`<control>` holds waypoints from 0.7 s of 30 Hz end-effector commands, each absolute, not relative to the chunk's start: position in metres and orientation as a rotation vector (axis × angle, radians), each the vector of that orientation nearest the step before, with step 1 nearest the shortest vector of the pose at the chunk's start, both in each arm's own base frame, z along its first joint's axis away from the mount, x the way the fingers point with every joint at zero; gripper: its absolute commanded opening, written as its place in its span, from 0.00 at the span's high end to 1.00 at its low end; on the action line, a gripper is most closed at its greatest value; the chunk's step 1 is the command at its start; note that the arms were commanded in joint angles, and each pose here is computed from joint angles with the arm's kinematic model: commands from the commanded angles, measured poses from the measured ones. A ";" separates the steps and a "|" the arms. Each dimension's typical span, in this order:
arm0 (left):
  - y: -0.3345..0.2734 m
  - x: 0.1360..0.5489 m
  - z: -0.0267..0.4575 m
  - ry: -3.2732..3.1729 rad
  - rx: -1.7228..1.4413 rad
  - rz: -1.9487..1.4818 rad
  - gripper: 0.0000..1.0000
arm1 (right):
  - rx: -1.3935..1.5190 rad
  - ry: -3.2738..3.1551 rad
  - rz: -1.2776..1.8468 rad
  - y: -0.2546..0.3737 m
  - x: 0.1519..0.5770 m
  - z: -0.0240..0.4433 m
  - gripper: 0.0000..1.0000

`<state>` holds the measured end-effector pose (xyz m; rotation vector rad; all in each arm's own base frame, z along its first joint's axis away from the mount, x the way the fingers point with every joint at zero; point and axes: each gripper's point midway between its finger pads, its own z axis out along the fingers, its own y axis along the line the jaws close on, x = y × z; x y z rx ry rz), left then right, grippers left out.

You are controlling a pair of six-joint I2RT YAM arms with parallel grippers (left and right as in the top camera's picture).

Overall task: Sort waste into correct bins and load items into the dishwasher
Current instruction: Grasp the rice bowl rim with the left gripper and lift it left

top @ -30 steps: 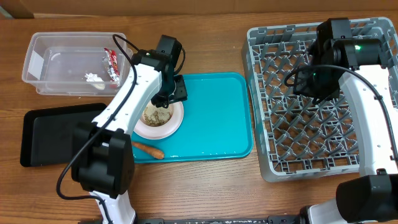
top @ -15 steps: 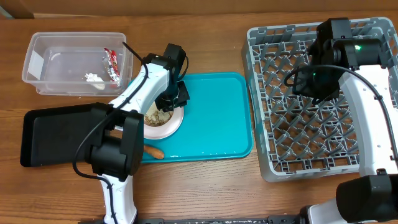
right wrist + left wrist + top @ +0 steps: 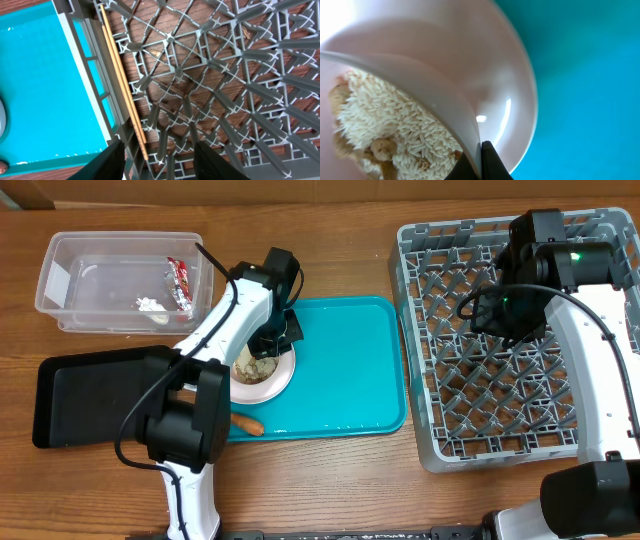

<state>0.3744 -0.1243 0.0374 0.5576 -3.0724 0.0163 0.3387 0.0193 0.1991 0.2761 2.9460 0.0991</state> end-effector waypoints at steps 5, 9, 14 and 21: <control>-0.113 0.379 0.121 -3.223 0.591 0.035 0.96 | 0.269 2.940 0.085 0.019 0.340 0.201 0.53; -0.100 0.367 0.156 -3.271 0.544 0.095 0.96 | 0.269 2.945 0.083 0.018 0.339 0.200 0.53; -0.080 0.356 0.186 -3.289 0.464 0.237 0.96 | 0.269 2.945 0.083 0.018 0.339 0.200 0.53; -0.033 0.351 0.197 -3.253 0.504 0.415 0.96 | 0.269 2.946 0.083 0.018 0.339 0.200 0.53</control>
